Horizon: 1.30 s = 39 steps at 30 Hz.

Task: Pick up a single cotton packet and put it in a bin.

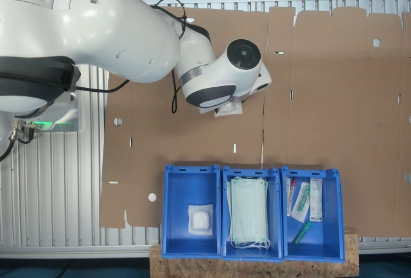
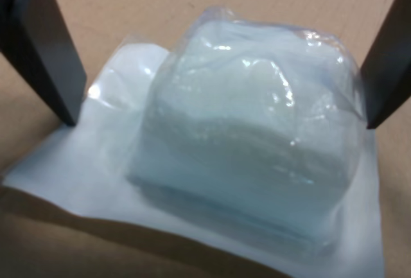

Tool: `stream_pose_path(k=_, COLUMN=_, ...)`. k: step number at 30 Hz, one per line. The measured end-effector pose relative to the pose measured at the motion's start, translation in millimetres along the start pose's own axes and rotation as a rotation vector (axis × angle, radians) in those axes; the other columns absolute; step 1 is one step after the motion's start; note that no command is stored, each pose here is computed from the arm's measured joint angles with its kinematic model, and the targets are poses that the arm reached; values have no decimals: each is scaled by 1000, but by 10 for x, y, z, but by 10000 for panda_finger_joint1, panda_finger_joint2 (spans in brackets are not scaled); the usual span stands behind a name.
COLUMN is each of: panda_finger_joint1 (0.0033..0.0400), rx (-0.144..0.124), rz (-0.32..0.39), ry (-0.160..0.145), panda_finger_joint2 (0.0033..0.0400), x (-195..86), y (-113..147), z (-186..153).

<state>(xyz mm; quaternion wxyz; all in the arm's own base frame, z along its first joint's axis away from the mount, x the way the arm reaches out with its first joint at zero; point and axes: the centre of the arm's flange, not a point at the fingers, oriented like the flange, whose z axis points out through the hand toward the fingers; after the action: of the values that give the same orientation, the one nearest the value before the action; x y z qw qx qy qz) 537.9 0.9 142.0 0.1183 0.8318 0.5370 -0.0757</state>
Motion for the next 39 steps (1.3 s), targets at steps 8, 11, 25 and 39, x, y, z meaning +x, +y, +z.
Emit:
stream_pose_path(k=8, panda_finger_joint1=400, rx=1, rz=0, ry=-1, panda_finger_joint2=400, x=0, y=-3, z=7)
stream_pose_path(k=11, panda_finger_joint1=400, rx=1, rz=-1, ry=-1, panda_finger_joint2=400, x=0, y=-4, z=10)
stream_pose_path(k=25, panda_finger_joint1=400, rx=2, rz=-2, ry=-1, panda_finger_joint2=400, x=8, y=-8, z=11)
stream_pose_path(k=39, panda_finger_joint1=400, rx=3, rz=-8, ry=3, panda_finger_joint2=400, x=44, y=-28, z=5)
